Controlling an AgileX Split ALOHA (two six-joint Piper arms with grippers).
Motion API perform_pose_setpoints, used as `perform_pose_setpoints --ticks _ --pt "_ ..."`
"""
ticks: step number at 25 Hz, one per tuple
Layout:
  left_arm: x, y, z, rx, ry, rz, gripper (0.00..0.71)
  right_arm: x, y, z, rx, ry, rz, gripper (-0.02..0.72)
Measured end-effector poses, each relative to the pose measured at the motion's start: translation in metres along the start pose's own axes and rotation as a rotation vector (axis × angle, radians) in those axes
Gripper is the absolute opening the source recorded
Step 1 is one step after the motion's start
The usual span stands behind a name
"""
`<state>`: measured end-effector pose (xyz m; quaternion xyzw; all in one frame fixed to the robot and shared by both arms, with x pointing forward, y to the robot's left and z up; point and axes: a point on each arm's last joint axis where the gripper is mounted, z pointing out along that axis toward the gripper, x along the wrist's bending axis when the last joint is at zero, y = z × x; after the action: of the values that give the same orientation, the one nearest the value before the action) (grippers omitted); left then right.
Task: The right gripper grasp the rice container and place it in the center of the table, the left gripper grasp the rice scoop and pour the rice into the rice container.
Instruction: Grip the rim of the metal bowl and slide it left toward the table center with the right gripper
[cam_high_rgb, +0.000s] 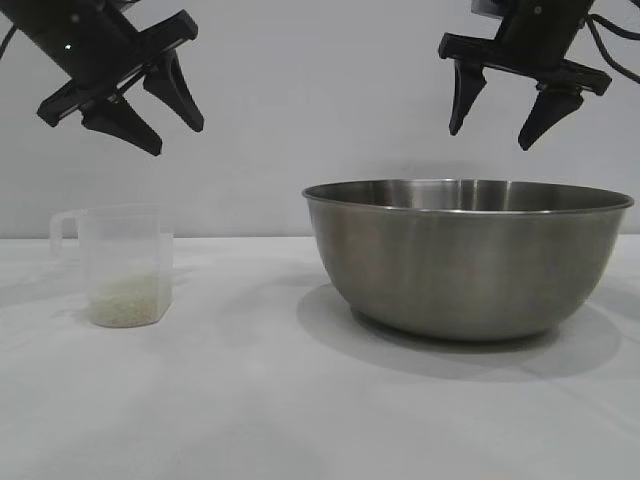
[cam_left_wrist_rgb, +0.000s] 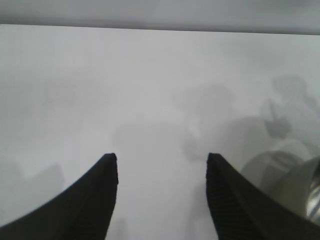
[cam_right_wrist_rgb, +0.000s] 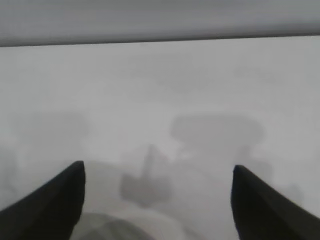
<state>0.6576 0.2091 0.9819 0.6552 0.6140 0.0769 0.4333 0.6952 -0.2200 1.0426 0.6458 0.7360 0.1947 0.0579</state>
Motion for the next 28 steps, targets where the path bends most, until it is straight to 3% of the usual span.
perform_pose_setpoints --ticks 3,7,18,28 --pt "0.000 0.000 0.000 0.000 0.000 0.012 0.348 0.000 -0.003 -0.007 0.060 -0.017 -0.015 0.540" --pt "0.000 0.000 0.000 0.000 0.000 0.016 0.348 -0.001 -0.006 -0.004 0.085 -0.019 -0.014 0.435" --pt "0.000 0.000 0.000 0.000 0.000 0.018 0.348 -0.012 -0.067 0.053 0.372 -0.016 0.039 0.441" --pt "0.000 0.000 0.000 0.001 0.000 0.020 0.348 -0.003 -0.073 0.058 0.391 0.025 0.052 0.441"
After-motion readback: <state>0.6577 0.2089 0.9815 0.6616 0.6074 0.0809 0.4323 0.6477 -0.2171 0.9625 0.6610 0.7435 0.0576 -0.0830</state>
